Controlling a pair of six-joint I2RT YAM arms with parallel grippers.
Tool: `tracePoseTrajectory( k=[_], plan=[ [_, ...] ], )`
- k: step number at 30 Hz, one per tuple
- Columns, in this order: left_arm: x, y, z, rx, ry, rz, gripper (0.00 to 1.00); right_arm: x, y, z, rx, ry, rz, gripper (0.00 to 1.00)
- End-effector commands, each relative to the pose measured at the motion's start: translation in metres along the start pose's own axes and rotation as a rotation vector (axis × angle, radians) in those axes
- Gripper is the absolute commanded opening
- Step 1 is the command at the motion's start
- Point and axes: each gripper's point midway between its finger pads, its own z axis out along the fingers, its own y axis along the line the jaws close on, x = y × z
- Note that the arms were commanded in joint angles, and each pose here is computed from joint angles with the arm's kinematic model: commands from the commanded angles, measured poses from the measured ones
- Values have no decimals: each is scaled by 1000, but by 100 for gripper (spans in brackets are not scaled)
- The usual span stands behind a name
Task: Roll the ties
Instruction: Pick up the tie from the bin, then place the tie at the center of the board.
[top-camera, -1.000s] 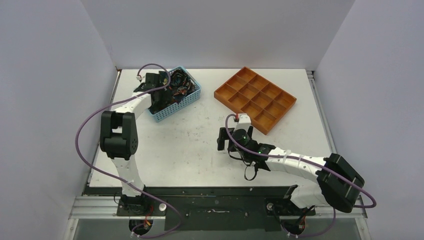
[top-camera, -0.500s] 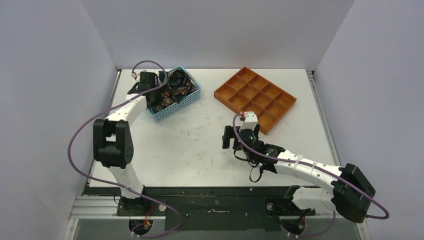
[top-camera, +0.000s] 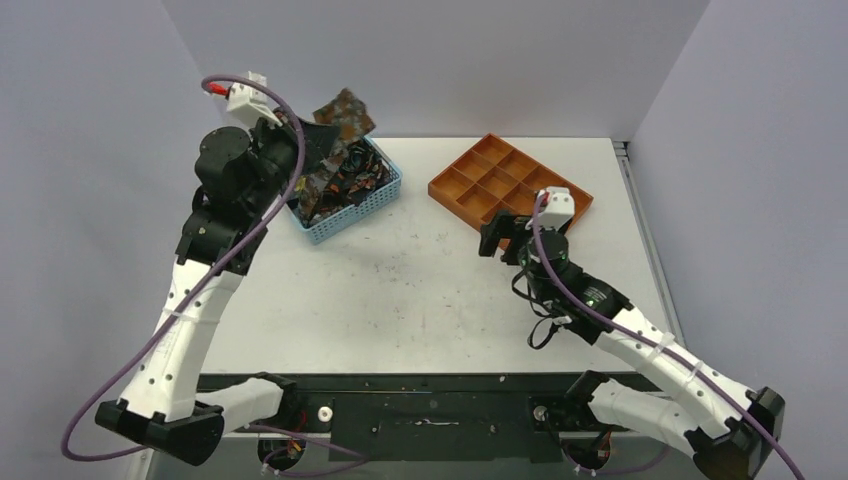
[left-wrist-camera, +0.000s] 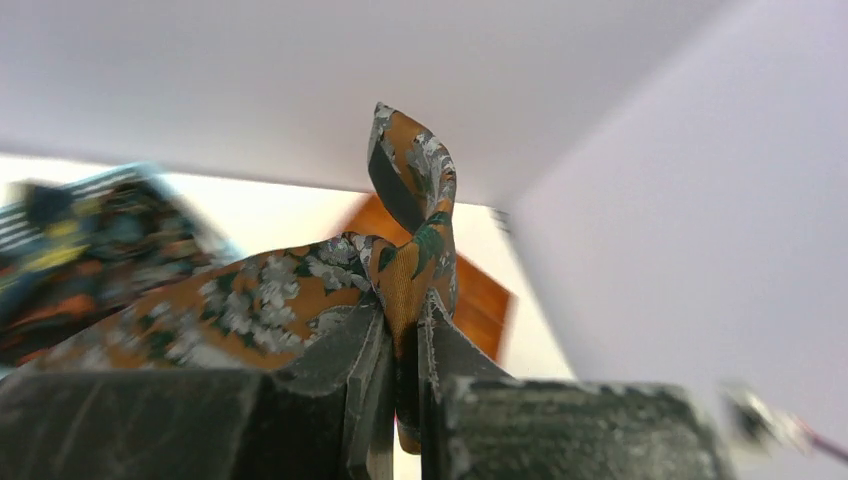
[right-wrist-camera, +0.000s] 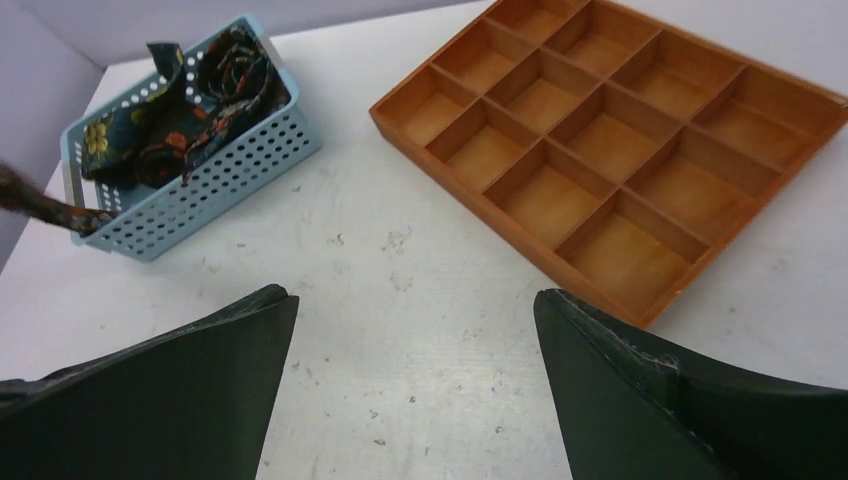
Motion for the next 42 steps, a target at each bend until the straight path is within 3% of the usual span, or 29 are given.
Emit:
tracePoseTrajectory(
  k=[1, 6, 9, 14, 17, 20, 24, 27, 29, 30, 31, 32, 34, 39, 42],
  plan=[
    [8, -113, -41, 382, 93, 43, 0, -53, -19, -21, 54, -119, 14, 93],
    [13, -206, -95, 672, 139, 35, 0, -77, -32, -37, 92, -188, 33, 92],
    [-22, -240, -126, 786, 86, -9, 0, -79, -36, -43, 99, -201, 57, 92],
    [-69, -277, -172, 998, 18, -130, 0, -74, -50, -50, 135, -224, 74, 92],
    [-68, -274, -172, 989, 14, -143, 0, -64, -56, -49, 149, -212, 78, 92],
    [-31, -230, -142, 780, 33, -94, 0, -49, -60, -47, 156, -192, 86, 92],
    [70, -107, -96, 400, 103, -21, 0, -25, -71, -49, 168, -162, 90, 92],
    [151, -14, -85, 201, 177, -87, 0, -7, -72, -47, 149, -132, 97, 92],
    [199, 33, -82, 123, 229, -142, 14, 9, -67, -41, 114, -92, 93, 92],
    [218, 49, -84, 105, 253, -161, 33, 18, -63, -38, 93, -66, 88, 92],
    [233, 62, -86, 85, 276, -172, 59, 26, -59, -35, 74, -43, 85, 92],
    [241, 71, -88, 64, 284, -180, 76, 34, -56, -33, 53, -20, 79, 92],
    [244, 80, -94, 26, 288, -173, 97, 49, -49, -29, 8, 23, 67, 92],
    [213, 104, -111, -133, 185, -153, 96, 92, -28, -18, -112, 142, 46, 94],
    [209, 126, -129, -270, 183, -166, 97, 128, -9, -14, -177, 241, 28, 97]
  ],
)
